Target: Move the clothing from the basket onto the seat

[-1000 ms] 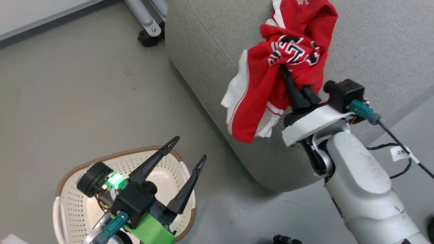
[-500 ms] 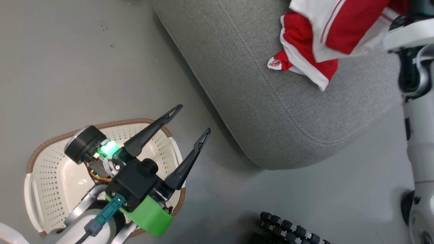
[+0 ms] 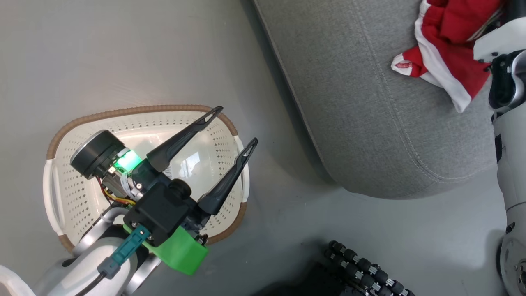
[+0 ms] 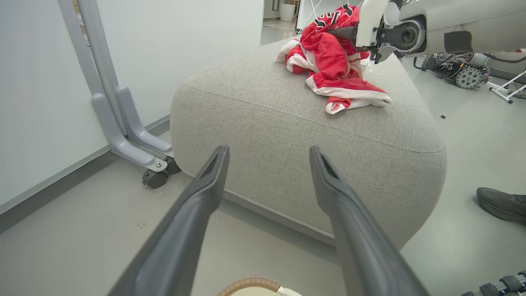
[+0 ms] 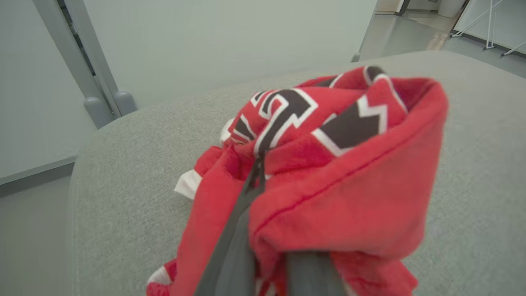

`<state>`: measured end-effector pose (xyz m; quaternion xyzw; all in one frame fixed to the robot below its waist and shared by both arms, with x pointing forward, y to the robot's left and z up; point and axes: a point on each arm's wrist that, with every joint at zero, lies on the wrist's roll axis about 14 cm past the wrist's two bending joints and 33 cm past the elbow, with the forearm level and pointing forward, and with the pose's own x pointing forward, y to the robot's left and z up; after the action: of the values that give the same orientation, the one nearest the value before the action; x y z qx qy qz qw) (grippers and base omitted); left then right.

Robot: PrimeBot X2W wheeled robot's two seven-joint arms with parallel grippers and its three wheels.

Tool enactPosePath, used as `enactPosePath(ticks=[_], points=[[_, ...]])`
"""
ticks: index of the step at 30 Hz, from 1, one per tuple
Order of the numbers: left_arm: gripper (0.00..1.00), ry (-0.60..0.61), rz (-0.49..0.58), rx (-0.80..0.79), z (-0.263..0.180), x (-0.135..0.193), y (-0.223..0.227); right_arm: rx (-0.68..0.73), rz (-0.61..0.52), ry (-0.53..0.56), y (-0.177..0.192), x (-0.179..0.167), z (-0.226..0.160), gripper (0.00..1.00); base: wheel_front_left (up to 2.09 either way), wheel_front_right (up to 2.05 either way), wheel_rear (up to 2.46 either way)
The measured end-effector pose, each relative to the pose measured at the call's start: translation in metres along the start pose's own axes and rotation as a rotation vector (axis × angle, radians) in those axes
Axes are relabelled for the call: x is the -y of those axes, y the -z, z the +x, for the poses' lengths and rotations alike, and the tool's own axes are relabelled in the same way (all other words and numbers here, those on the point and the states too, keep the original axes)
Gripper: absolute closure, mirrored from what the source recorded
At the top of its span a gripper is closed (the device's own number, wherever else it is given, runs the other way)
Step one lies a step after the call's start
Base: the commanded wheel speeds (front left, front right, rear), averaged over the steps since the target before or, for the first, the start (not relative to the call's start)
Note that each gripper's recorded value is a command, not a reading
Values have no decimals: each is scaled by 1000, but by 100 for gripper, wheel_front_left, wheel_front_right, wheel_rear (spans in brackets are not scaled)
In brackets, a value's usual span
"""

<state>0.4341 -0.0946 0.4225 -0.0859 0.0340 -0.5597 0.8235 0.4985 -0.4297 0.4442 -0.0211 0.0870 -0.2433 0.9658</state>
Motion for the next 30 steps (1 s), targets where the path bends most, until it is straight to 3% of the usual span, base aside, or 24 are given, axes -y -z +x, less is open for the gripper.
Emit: enactPosePath(ticks=[7, 19, 30], points=[[0, -55, -10, -5, -8, -9, 5, -83, 24, -1, 43, -6, -15, 0, 0, 0, 0], [0, -113, 0, 46, -13, 8, -21, -9, 54, -8, 36, 0, -91, 0, 0, 0, 0], [0, -329, 0, 86, -43, 3, -43, 100, 50, -171, 6, -48, -152, 0, 0, 0, 0]])
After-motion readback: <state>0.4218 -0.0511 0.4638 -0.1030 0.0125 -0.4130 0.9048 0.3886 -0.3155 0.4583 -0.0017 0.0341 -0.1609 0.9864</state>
